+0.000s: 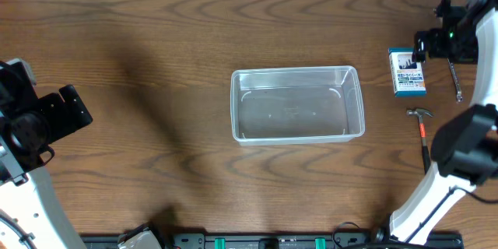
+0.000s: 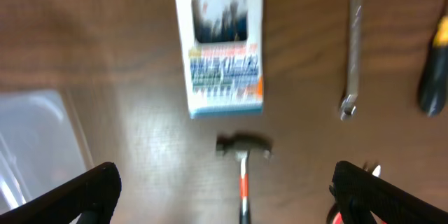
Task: Pack container
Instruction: 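Release the container and move the right gripper to the screwdriver box, then lower the right gripper and grasp the blue-and-white screwdriver box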
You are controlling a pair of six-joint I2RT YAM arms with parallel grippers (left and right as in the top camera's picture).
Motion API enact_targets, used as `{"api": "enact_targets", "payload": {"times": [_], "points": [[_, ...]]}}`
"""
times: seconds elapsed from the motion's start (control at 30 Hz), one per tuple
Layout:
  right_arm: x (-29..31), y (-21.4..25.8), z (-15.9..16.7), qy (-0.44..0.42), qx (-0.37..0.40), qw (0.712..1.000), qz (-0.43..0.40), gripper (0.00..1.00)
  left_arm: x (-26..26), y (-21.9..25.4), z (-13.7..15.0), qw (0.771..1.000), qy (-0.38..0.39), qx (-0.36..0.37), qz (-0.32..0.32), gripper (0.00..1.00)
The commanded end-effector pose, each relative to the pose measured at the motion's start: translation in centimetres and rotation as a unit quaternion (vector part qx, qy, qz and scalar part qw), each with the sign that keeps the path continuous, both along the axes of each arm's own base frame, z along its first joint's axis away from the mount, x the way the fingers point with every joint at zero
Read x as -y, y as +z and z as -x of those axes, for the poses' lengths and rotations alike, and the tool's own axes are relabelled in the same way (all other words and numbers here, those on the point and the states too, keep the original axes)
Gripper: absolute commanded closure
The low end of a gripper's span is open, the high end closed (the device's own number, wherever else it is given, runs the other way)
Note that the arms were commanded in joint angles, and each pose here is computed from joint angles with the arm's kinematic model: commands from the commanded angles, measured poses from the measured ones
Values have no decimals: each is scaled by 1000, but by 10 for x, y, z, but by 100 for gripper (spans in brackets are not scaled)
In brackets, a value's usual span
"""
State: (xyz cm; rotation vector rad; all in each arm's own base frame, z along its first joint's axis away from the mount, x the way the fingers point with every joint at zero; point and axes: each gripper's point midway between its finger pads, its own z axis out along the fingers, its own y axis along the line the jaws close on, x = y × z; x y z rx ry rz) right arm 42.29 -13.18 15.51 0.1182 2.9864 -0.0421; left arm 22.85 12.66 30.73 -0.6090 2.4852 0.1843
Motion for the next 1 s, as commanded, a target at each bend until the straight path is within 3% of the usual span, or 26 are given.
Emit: {"api": "enact_targets", "payload": {"times": [0.0,0.33,0.73,0.97], "points": [[2,4,-23,7,19,1000,-1,1,-1,3,-1,1000,6,6,4,2],[1,-50,-26,45,-41,998,-17,1,-1,3,-1,1000,6,6,4,2],[7,-81,-39,56,-45,997,-13,1,-1,3,-1,1000,6,6,4,2],[9,-108,-34,27,-77,997,-17,1,-1,3,-1,1000,6,6,4,2]]}}
